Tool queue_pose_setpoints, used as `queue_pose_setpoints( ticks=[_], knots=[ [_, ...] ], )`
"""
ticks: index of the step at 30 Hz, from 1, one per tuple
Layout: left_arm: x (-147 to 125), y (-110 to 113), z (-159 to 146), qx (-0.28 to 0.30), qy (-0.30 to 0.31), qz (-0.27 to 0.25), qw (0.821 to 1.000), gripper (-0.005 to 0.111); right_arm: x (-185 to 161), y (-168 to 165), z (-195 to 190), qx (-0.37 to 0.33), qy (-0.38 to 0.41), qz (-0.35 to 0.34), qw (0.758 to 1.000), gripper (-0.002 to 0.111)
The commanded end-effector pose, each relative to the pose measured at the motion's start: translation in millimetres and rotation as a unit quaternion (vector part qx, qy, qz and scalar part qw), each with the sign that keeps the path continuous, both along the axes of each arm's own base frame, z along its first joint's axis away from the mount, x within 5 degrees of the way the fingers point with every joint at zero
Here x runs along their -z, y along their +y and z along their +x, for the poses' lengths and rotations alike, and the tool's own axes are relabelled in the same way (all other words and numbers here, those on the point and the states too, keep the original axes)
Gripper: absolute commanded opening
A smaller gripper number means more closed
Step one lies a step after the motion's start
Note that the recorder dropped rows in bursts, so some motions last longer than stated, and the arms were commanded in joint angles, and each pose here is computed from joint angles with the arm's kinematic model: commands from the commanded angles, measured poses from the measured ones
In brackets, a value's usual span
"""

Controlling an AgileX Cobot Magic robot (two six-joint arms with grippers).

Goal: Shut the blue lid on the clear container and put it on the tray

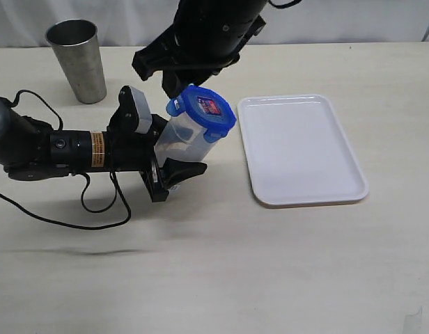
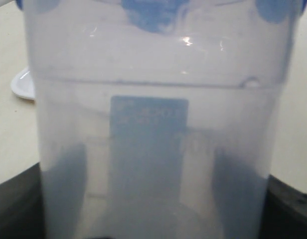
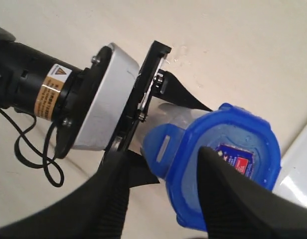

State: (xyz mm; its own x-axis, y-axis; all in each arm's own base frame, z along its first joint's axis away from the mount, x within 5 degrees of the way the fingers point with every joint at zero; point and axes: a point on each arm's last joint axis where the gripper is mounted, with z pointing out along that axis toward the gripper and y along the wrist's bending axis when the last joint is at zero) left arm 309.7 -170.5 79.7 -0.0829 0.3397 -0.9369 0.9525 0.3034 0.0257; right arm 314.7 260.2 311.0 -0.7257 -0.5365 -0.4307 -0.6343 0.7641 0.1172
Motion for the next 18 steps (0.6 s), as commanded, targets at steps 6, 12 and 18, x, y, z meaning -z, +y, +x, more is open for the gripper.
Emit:
queue_pose_setpoints(
  ticks=[6,12,18],
  knots=[
    [-6,-3,2,-0.003,-0.007,-0.013,1.000,0.000,34,8,14,0.012,0.019,-0.035,0.999,0.042],
    [-8,-4,2,-0.001,-0.012,-0.020,1.000,0.000,46,15,9,-0.002,0.033,-0.065,0.997,0.039],
    [-8,-4,1,0.001,-0.013,-0.021,1.000,0.000,54,38,-9,-0.033,-0.029,-0.154,0.987,0.037]
  ],
)
